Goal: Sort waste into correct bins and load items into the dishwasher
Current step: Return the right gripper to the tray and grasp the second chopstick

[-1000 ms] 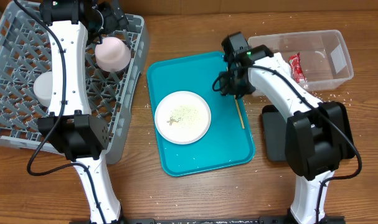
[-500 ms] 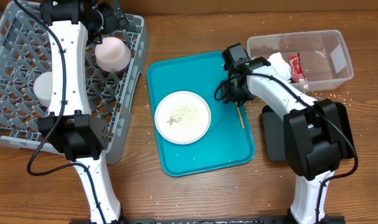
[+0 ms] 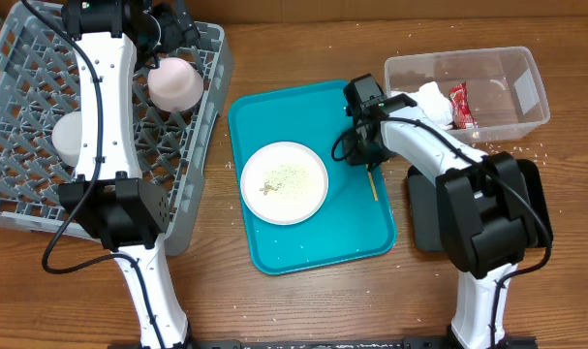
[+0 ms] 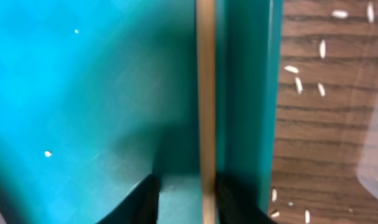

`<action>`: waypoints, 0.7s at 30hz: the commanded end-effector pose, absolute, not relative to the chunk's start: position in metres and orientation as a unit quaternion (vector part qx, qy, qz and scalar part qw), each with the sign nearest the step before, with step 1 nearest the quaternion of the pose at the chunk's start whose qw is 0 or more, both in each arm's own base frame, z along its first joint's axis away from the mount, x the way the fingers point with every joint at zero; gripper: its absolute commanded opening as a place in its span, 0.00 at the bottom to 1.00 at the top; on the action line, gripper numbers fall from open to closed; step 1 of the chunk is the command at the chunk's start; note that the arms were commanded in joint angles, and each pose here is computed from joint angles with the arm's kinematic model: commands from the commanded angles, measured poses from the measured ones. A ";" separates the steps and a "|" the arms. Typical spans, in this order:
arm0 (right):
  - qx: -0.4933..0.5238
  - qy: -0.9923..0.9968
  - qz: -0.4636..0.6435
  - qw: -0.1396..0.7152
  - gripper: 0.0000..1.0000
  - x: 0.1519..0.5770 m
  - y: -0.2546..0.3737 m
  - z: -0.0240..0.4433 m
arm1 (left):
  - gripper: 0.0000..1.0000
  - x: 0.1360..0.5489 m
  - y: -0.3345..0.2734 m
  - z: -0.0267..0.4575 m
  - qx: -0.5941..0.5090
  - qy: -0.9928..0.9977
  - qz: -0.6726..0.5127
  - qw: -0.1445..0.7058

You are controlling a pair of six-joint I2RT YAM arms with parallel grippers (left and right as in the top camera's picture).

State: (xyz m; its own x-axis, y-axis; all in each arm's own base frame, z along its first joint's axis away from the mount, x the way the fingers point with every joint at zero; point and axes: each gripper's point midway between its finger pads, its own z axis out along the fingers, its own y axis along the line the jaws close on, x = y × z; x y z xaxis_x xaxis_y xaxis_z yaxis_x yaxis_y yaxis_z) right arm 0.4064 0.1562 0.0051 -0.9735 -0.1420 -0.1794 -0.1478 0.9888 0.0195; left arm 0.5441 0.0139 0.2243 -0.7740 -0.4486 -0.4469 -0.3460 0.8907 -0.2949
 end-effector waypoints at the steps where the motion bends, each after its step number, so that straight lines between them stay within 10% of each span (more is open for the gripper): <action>1: -0.076 0.995 0.003 0.063 0.24 0.399 0.153 -0.019 | 1.00 0.543 0.011 0.247 -0.211 0.929 -0.103 0.285; 5: -0.037 0.997 0.009 0.069 0.04 0.402 0.159 -0.013 | 1.00 0.543 0.011 0.247 -0.211 0.929 -0.103 0.285; 21: -0.016 0.910 0.401 0.108 0.04 0.460 0.299 0.154 | 1.00 0.543 0.011 0.247 -0.211 0.929 -0.103 0.285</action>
